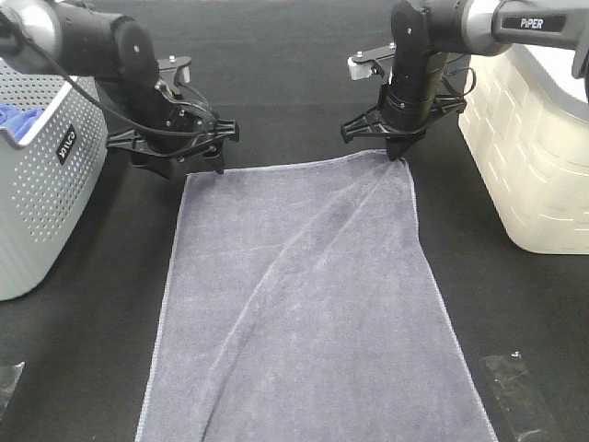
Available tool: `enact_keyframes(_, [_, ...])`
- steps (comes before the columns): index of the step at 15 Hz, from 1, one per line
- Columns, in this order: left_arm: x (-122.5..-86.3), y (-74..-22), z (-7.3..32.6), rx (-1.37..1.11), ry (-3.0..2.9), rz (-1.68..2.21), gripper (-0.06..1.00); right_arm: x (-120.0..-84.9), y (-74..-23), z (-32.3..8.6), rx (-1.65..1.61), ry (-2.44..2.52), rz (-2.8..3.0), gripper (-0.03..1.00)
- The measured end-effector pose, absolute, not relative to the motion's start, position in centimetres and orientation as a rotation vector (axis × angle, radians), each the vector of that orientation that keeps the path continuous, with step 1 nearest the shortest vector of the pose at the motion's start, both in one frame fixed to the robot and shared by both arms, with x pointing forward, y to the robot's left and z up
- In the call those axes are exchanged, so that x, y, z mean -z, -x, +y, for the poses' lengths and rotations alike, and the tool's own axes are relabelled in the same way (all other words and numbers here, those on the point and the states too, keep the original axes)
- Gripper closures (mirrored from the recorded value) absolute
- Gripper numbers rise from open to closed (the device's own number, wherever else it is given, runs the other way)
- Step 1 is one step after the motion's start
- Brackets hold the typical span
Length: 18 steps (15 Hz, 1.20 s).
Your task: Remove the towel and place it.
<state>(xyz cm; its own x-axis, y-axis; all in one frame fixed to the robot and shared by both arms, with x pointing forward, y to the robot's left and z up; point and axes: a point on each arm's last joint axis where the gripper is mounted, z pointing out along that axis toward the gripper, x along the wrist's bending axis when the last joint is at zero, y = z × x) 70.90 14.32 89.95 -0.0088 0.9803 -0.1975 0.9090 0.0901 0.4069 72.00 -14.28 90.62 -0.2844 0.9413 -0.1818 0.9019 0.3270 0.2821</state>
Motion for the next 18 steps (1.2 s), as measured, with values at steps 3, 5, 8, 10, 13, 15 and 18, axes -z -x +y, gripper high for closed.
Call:
enact_keyframes(3, [-89.2,-71.4,14.2,-0.230,-1.852,1.958,0.31,-90.6,-72.0,-14.3,-0.178,-1.650,2.285,0.97])
enact_keyframes(5, [-88.7,-71.7,14.2,-0.248,-1.866,1.964,0.31,-90.6,-72.0,-14.3,-0.179,-1.650,2.284,0.97])
enact_keyframes(8, [-87.4,-72.3,14.2,-0.263,-1.885,1.966,0.34,-90.6,-72.0,-14.3,-0.183,-1.650,2.284,0.97])
enact_keyframes(10, [-87.0,-72.8,14.1,-0.272,-1.883,1.960,0.40,-90.6,-72.0,-14.2,-0.187,-1.653,2.284,0.97])
enact_keyframes(13, [-87.0,-73.3,14.1,-0.279,-1.909,1.981,0.61,-90.6,-72.0,-14.2,-0.187,-1.653,2.284,0.97])
enact_keyframes(15, [-87.1,-73.6,14.3,-0.289,-1.911,1.987,0.83,-90.6,-72.0,-14.2,-0.187,-1.653,2.284,0.97])
enact_keyframes(18, [-87.2,-73.7,14.3,-0.290,-1.914,1.986,0.93,-90.6,-72.0,-14.2,-0.189,-1.654,2.284,0.97])
